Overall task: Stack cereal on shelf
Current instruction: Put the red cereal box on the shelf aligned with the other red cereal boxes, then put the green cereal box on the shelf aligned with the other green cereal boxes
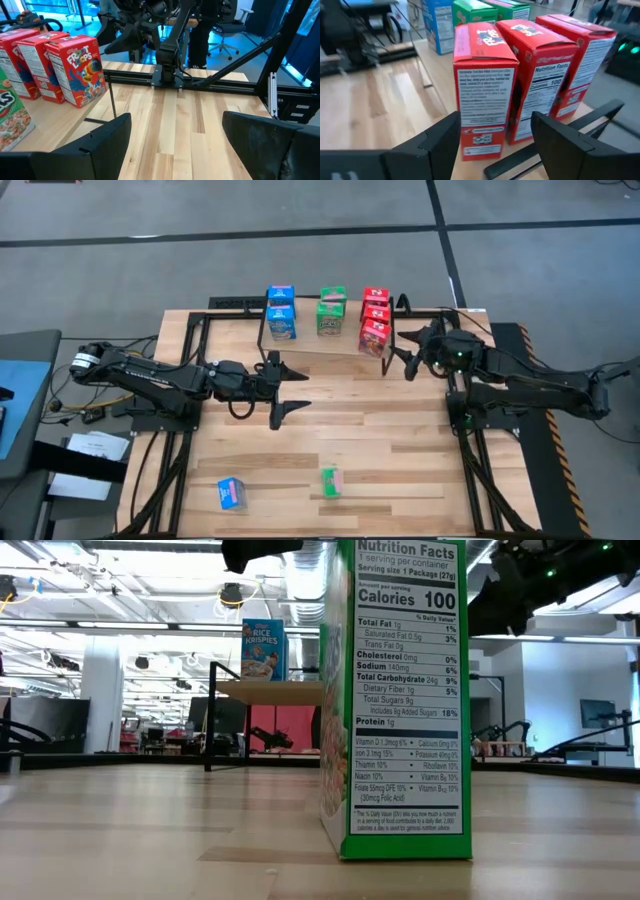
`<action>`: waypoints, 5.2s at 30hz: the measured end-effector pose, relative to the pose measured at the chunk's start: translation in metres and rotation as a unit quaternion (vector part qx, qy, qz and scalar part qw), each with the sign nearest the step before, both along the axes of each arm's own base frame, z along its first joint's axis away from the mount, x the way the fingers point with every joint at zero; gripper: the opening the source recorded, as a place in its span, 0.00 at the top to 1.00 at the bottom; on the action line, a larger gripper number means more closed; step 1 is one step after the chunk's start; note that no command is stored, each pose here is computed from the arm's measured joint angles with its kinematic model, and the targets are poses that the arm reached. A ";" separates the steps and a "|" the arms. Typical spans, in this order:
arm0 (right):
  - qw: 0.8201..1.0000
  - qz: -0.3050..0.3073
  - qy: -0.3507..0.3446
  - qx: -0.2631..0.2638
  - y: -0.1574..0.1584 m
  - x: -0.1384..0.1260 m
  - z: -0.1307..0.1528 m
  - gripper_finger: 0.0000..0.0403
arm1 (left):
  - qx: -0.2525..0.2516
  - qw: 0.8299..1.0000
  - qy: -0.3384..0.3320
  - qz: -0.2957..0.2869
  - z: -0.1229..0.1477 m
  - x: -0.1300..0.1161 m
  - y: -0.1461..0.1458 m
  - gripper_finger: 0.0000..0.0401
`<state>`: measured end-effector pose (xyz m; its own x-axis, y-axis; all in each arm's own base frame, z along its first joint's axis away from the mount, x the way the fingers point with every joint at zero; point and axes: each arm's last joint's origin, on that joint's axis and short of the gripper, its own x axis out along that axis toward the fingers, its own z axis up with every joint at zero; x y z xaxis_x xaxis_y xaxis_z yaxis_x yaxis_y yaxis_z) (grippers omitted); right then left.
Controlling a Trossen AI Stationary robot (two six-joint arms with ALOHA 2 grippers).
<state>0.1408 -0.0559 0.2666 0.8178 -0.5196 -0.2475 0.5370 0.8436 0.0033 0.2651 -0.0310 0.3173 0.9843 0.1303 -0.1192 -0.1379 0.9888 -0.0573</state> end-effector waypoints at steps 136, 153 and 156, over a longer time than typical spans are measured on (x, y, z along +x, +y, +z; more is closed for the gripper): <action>0.931 0.288 -0.212 -0.075 0.091 0.059 0.047 0.34 | -0.016 0.985 0.171 0.010 0.039 -0.014 0.008 0.24; 0.939 0.267 -0.203 -0.073 0.092 0.059 0.045 0.34 | -0.007 0.981 0.195 0.009 0.035 -0.016 0.008 0.24; 0.941 0.268 -0.193 -0.072 0.092 0.059 0.043 0.34 | -0.017 0.981 0.194 0.012 0.034 -0.016 0.008 0.24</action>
<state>0.1999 0.0356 0.3101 0.9866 -0.0116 0.1625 0.0159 0.9996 -0.0252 0.2489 -0.0230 0.3517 0.8609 0.1429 -0.4883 -0.1797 0.9833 -0.0292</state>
